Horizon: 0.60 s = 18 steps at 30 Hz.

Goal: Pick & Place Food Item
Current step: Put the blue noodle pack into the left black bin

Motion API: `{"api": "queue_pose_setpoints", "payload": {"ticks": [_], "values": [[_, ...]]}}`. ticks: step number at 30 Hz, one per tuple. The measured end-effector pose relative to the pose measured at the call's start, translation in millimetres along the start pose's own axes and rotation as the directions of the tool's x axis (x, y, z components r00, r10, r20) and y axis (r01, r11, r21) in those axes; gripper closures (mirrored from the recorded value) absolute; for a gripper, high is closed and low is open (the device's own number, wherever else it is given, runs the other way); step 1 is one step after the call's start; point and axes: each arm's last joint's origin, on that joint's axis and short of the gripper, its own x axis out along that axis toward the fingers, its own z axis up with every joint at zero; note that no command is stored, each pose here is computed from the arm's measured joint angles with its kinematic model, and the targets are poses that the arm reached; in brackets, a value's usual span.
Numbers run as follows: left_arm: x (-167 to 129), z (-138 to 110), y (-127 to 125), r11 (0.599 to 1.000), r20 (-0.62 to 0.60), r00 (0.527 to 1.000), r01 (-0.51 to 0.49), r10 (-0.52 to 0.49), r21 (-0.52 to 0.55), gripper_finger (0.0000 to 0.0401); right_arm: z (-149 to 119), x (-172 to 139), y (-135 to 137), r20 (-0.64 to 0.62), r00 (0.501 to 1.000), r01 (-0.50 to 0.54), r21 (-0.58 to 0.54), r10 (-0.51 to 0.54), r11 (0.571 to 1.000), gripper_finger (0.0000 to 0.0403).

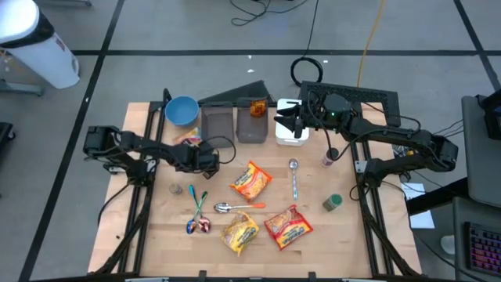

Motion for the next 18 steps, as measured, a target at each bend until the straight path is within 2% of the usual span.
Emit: {"api": "queue_pose_setpoints", "payload": {"ticks": [12, 15, 18], "values": [[6.0, 4.6, 8.4, 0.999, -0.042, 0.999, 0.012, -0.013, -0.039, 0.0263, 0.0, 0.0, -0.1, 0.000, 1.000, 0.000, 0.007, 0.000, 1.000, 0.0177], [6.0, 4.6, 8.4, 0.999, -0.042, 0.999, 0.012, -0.014, -0.039, 0.0282, 0.0, 0.0, -0.1, 0.000, 1.000, 0.000, 0.010, 0.000, 1.000, 0.0177], [6.0, 4.5, 8.0, 0.999, -0.047, 0.999, 0.022, -0.023, -0.038, 0.0320, 0.0, 0.0, 0.0, 0.000, 1.000, 0.000, 0.011, 0.000, 1.000, 0.0177]]}}
